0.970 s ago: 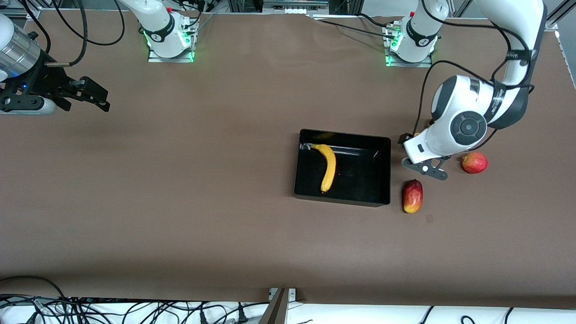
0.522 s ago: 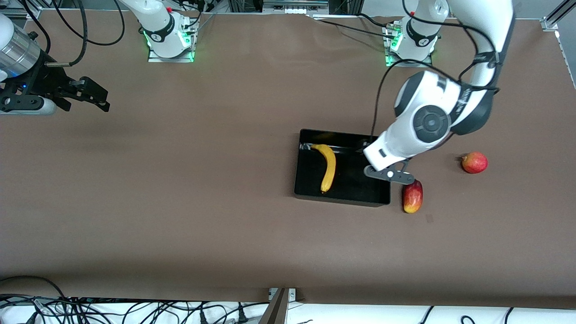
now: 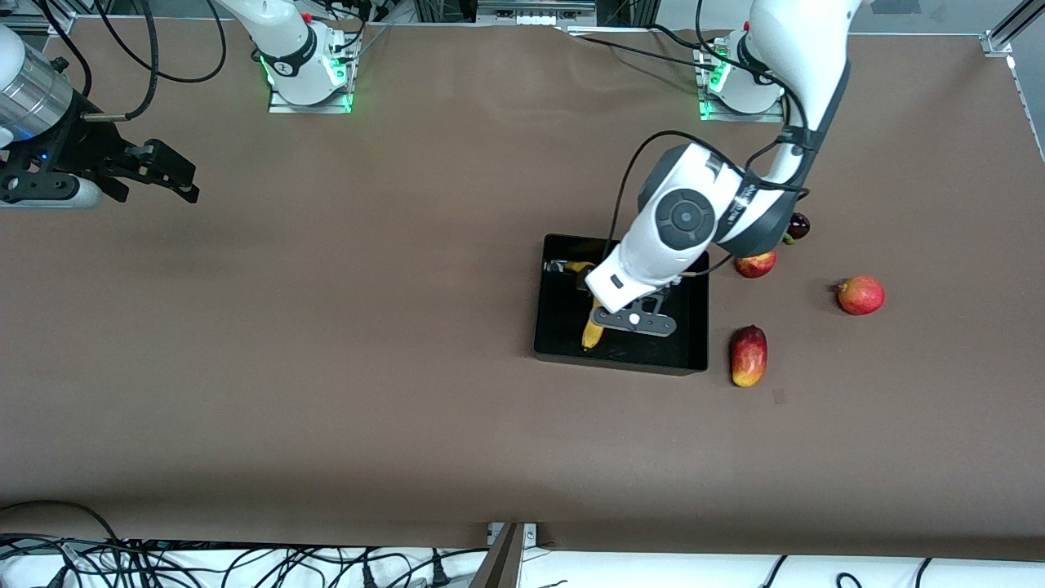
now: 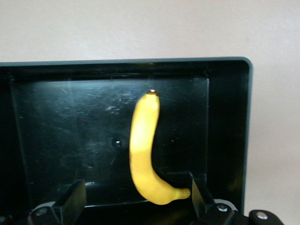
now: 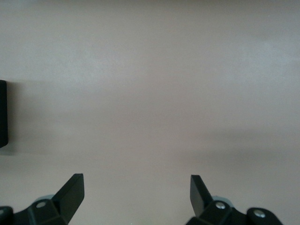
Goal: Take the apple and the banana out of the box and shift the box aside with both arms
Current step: 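Lower the left gripper and grasp the yellow banana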
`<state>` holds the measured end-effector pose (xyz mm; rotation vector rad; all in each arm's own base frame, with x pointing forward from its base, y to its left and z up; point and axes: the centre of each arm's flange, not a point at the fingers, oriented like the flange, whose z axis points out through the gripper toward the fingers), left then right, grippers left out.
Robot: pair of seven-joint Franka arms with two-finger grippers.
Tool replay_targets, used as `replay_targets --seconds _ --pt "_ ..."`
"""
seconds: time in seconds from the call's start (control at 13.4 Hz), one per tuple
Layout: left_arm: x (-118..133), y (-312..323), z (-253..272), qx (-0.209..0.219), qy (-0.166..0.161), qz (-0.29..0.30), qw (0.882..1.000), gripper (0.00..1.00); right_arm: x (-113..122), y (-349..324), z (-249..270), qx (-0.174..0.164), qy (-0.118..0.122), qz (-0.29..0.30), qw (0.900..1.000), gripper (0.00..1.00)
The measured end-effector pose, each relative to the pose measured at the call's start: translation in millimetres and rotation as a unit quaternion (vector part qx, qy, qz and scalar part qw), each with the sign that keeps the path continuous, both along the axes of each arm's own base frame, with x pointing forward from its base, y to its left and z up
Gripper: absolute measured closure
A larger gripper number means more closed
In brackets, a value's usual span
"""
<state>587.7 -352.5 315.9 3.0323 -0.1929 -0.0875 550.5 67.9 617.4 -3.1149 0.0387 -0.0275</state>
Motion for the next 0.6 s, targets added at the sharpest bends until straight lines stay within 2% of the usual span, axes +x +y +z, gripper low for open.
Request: replay_targets --seconds 0.22,0.6 --pt "-11.2 -25.9 -27.0 -0.004 -0.02 -0.022 1.0 0.0 0.0 0.0 0.0 0.0 0.0 0.0 1.0 0.0" --pt "-27.5 -25.5 -81.6 0.008 0.001 -0.026 1.0 0.0 0.1 -0.1 0.0 0.0 0.0 0.0 1.0 0.0"
